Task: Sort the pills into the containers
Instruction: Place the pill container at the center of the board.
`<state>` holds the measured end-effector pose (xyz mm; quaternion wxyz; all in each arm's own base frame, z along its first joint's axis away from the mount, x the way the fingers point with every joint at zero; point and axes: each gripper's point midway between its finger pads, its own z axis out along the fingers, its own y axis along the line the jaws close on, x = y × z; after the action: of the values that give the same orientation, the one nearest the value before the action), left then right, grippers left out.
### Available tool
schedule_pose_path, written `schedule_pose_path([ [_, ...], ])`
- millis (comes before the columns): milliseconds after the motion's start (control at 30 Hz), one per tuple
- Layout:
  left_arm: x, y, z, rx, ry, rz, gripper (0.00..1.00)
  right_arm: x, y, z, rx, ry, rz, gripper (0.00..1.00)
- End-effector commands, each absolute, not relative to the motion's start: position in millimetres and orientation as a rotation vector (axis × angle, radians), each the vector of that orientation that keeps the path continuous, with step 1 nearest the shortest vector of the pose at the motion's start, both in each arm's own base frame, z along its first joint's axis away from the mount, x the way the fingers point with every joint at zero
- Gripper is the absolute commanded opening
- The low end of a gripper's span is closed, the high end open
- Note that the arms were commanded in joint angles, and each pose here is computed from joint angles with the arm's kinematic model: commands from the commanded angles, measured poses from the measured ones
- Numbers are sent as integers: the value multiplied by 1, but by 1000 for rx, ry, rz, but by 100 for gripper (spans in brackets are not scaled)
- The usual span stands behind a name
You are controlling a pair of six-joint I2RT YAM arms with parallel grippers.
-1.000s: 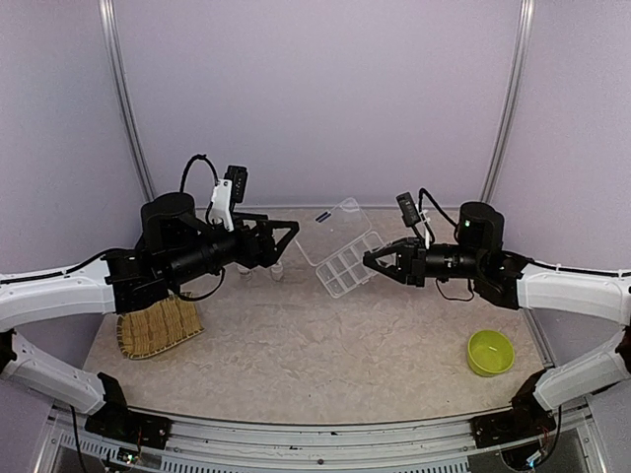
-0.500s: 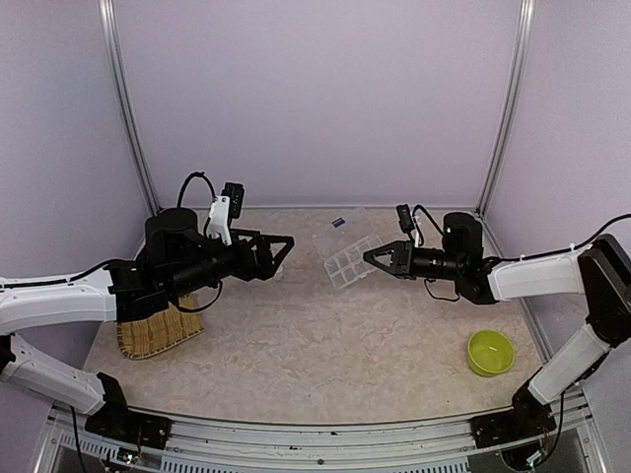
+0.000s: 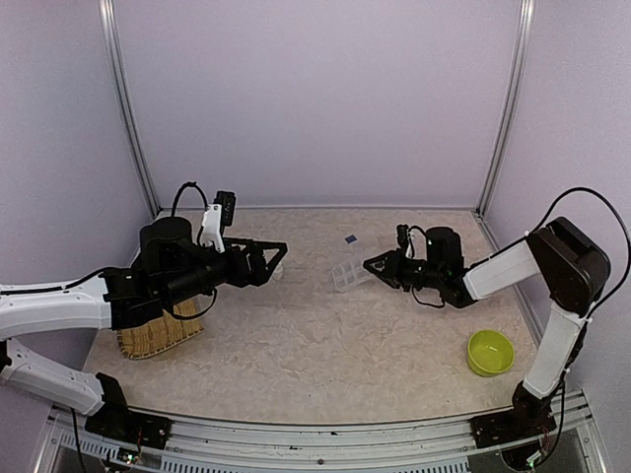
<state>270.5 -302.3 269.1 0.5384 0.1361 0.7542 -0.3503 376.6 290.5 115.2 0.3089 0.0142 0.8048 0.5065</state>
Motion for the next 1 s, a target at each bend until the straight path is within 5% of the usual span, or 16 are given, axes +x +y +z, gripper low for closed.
schedule_pose_path([
  [0, 271, -296, 277, 281, 1769, -846, 97, 407, 286, 129, 137, 2048, 1292, 16],
  [633, 272, -299, 282, 285, 1757, -853, 98, 425, 288, 82, 233, 2160, 1224, 22],
  [967, 274, -299, 283, 283, 1753, -847, 98, 418, 286, 81, 222, 2176, 1211, 52],
])
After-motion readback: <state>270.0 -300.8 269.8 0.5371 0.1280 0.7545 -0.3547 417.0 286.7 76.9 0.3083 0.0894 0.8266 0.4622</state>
